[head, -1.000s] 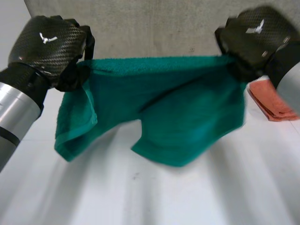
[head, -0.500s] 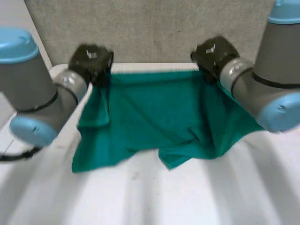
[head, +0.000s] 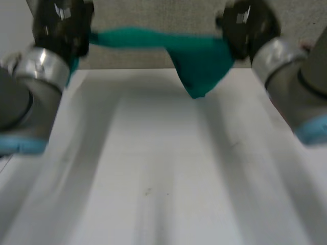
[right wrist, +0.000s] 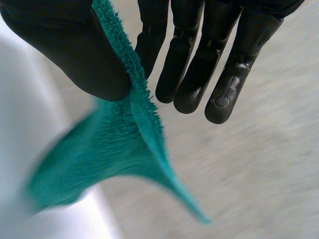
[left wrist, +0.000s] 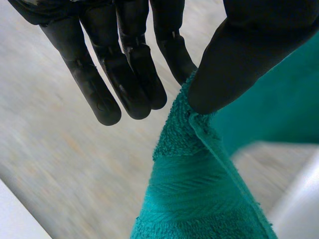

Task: Fold the laundry.

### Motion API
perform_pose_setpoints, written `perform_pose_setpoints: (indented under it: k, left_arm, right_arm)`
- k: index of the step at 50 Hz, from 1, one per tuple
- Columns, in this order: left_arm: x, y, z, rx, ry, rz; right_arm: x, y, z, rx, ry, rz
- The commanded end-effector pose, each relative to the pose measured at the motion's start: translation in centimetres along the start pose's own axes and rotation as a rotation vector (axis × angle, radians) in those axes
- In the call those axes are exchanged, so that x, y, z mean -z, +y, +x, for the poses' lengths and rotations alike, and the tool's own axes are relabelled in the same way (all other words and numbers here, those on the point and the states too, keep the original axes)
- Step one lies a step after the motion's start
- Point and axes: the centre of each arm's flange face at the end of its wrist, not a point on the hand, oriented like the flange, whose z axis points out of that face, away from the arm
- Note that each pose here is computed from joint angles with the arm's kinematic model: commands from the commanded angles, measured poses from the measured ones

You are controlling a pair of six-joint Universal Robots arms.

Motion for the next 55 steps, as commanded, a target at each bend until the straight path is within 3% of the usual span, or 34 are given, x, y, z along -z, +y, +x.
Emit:
perform_pose_setpoints:
  k: [1,8,14,24,38,49,55]
  left_arm:
    - [6.7,6.2,2.8,-0.007,0.128,-0.254]
    - [11.0,11.3,5.4,-0.006,0.235,-0.466]
    - [12.6,14.0,6.8,-0.044,0.312,-0.587]
    - [12.8,13.9,5.8,-0.043,0.29,-0.611]
    - [15.4,13.9,5.3,-0.02,0.292,-0.665]
    - [14.0,14.9,6.6,0.091,0.33,-0.642]
    - [12.8,16.2,7.4,0.101,0.341,-0.649]
  right_arm:
    - [6.7,6.4,-6.2,-0.013,-0.316,-0.343]
    - [10.1,9.4,-10.6,-0.043,-0.417,-0.401]
    - [10.2,10.6,-12.5,-0.128,-0.416,-0.401]
    - [9.9,10.8,-12.3,-0.228,-0.385,-0.42]
    - [10.1,10.9,-12.4,-0.258,-0.379,-0.43]
    - [10.2,11.0,-12.4,-0.26,-0.381,-0.436]
    - [10.4,11.1,-12.6,-0.26,-0.386,-0.441]
